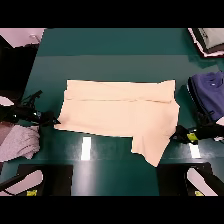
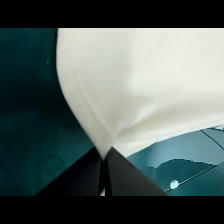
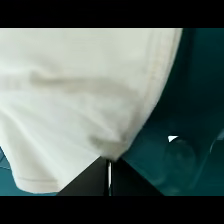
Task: Fold the shirts.
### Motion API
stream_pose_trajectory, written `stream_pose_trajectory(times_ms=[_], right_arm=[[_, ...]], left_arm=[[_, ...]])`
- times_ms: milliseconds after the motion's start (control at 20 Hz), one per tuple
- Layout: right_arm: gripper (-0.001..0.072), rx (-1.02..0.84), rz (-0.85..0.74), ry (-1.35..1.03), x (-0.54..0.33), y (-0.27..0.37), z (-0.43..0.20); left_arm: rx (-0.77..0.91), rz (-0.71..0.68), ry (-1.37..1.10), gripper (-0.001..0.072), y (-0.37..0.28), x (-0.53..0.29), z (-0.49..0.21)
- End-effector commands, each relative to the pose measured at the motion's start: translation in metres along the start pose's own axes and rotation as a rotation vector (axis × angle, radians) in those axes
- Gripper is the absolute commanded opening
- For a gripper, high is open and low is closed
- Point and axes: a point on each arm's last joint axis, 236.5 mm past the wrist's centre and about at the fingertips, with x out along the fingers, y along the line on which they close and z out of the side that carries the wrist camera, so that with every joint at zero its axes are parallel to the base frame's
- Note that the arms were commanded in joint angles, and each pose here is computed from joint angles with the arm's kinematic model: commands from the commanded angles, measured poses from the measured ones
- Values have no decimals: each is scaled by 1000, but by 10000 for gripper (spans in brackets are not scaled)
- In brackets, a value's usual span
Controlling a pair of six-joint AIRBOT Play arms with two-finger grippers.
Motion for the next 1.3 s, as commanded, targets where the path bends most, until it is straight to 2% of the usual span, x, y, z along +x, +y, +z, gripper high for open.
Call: stream_pose_trajectory(times_ms=[0,200,350,500,650,900,1250], right_arm=[[13,-88,-81,58,-37,-1,-21],[11,-133,-206,-98,-79,-3,-33],[11,-179,-167,-231,-95,19,-27],[11,-213,-115,-345,-116,42,-2],[11,-272,-107,-348,-124,61,27],[11,-418,-163,-306,-104,96,88],[11,-401,-160,-286,-95,120,164]], left_arm=[[80,21,-12,20,-11,-23,-2],[119,71,-19,20,-31,-57,-40],[81,54,-39,21,-46,-66,-57],[54,58,-159,21,-50,-75,-27],[42,11,-275,20,-59,-81,10],[-25,9,-272,21,-38,-65,49],[-62,-74,-264,21,-28,-45,110]])
